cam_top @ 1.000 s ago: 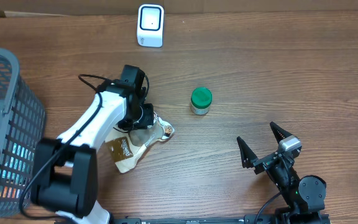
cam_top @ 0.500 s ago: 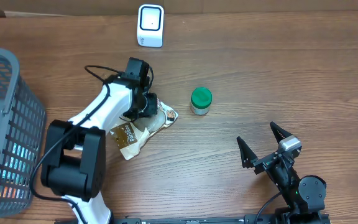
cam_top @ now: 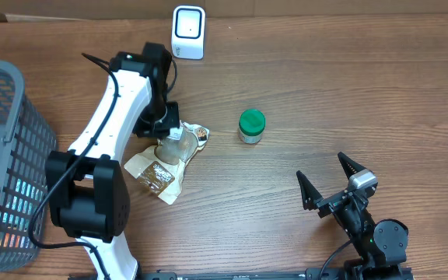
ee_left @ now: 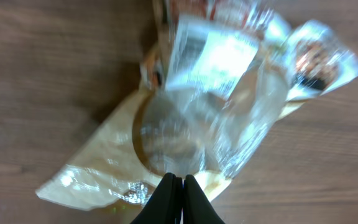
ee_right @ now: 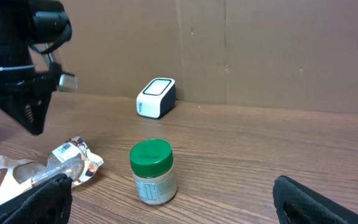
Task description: Scan the item barcode
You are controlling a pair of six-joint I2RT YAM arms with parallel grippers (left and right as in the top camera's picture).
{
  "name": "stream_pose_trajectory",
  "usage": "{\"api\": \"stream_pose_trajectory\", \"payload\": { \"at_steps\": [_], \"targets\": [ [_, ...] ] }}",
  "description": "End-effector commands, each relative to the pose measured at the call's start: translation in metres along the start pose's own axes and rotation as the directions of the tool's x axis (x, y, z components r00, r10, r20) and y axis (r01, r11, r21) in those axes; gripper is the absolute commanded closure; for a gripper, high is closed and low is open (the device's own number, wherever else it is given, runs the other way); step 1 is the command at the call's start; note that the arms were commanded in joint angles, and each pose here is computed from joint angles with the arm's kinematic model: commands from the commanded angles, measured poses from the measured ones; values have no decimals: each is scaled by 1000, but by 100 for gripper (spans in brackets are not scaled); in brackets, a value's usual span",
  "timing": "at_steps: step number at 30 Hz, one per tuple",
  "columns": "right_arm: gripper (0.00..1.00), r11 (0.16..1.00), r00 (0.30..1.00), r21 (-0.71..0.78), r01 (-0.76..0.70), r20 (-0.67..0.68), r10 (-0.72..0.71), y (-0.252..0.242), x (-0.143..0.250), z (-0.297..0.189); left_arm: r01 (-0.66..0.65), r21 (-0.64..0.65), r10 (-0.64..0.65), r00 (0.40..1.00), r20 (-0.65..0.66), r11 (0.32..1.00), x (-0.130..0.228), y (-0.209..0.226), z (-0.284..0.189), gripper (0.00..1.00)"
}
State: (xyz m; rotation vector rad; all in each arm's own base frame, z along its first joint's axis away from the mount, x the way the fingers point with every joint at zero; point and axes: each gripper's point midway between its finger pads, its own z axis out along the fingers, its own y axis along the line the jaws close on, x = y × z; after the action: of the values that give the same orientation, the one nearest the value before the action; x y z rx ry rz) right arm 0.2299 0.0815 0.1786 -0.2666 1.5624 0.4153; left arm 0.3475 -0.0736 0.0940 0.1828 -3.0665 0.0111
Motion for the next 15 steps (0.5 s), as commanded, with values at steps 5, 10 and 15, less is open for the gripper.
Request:
{"api": "stream_pose_trajectory", "payload": {
  "at_steps": [5,10,15],
  "targets": [
    [0,1000,1000,-1,2,3,-2,0,2,0,-54,-21,50,988,-145,998,46,-5,57,96],
    [0,1000,1000,-1,2,3,-2,0,2,0,-61,4,61,998,-32,998,30,-8,96,96],
    [0,1000,1000,-1,2,3,-2,0,2,0,-35,51,32,998,57,998,9,-19,98,96]
  ]
}}
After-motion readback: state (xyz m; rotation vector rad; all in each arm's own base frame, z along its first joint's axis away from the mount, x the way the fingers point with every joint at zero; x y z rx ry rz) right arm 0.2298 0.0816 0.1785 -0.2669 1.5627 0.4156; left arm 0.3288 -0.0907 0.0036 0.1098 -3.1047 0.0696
